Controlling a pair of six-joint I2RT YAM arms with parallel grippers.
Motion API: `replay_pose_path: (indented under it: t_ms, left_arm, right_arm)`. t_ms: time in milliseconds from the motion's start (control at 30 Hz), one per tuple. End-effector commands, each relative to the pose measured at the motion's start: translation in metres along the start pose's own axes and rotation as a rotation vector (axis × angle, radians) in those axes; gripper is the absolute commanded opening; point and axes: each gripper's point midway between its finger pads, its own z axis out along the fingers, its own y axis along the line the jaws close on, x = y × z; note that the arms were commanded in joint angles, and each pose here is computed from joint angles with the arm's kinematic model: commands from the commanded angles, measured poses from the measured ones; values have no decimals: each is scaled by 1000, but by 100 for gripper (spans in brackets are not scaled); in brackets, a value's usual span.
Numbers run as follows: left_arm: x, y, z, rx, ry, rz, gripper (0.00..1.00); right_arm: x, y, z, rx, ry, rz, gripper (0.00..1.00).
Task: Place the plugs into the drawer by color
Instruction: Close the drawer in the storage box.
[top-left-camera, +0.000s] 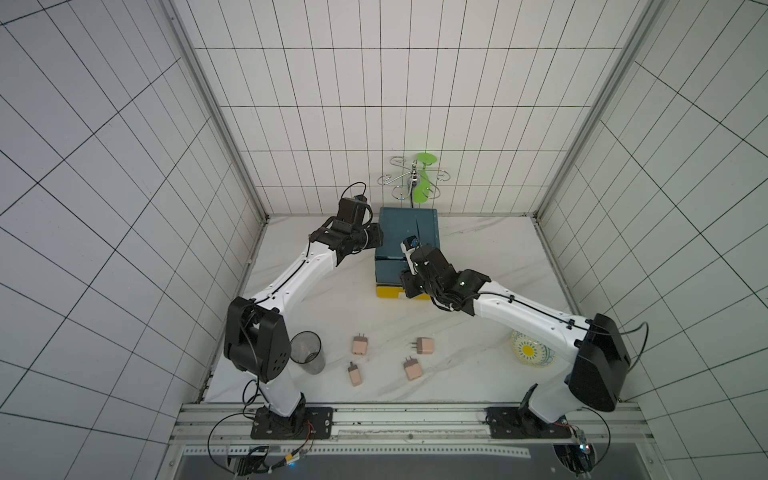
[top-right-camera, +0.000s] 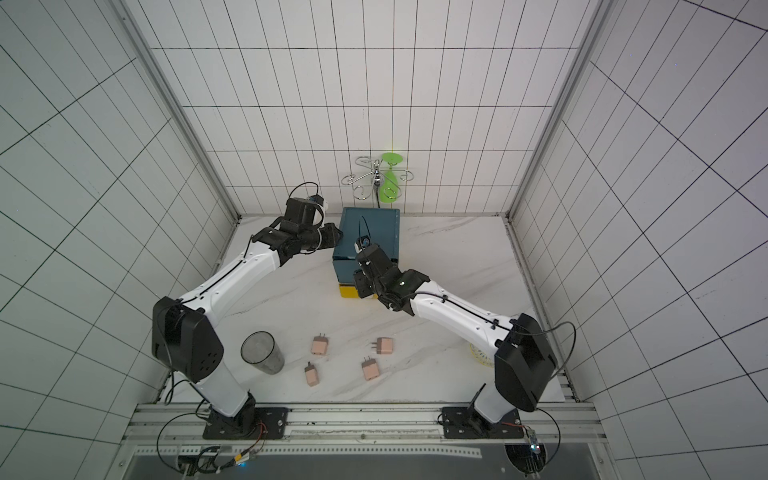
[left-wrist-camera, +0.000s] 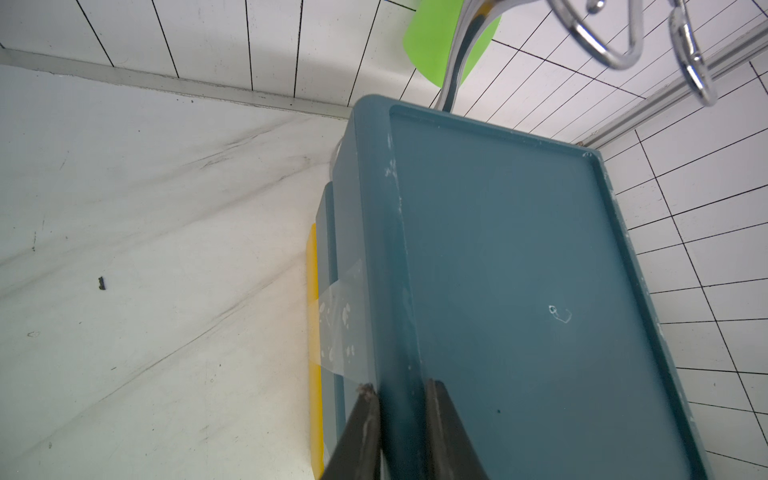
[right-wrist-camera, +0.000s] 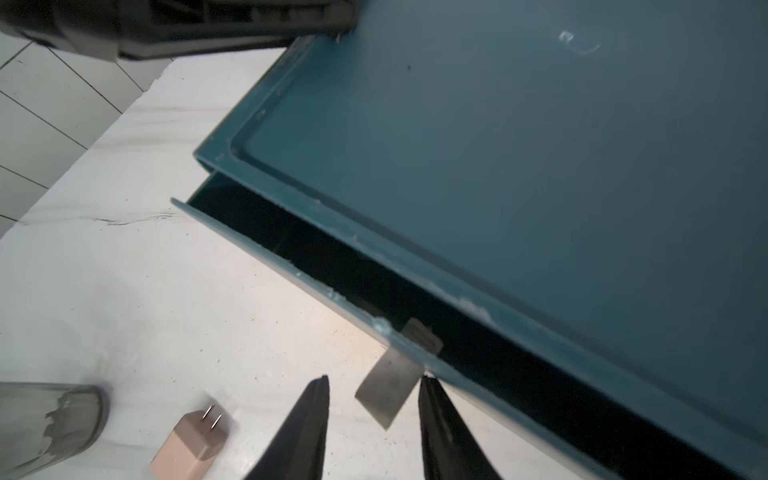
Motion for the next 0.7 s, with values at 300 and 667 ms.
replay_pose_path:
  t_ms: [300, 667]
  left_arm:
    - [48, 8, 3, 2, 141, -83, 34]
    - [29, -11, -85, 151, -149, -196, 57]
  right_arm:
    - [-36, 18, -7, 72, -88, -108, 42]
    - [-32, 19, -69, -78, -135, -17, 48]
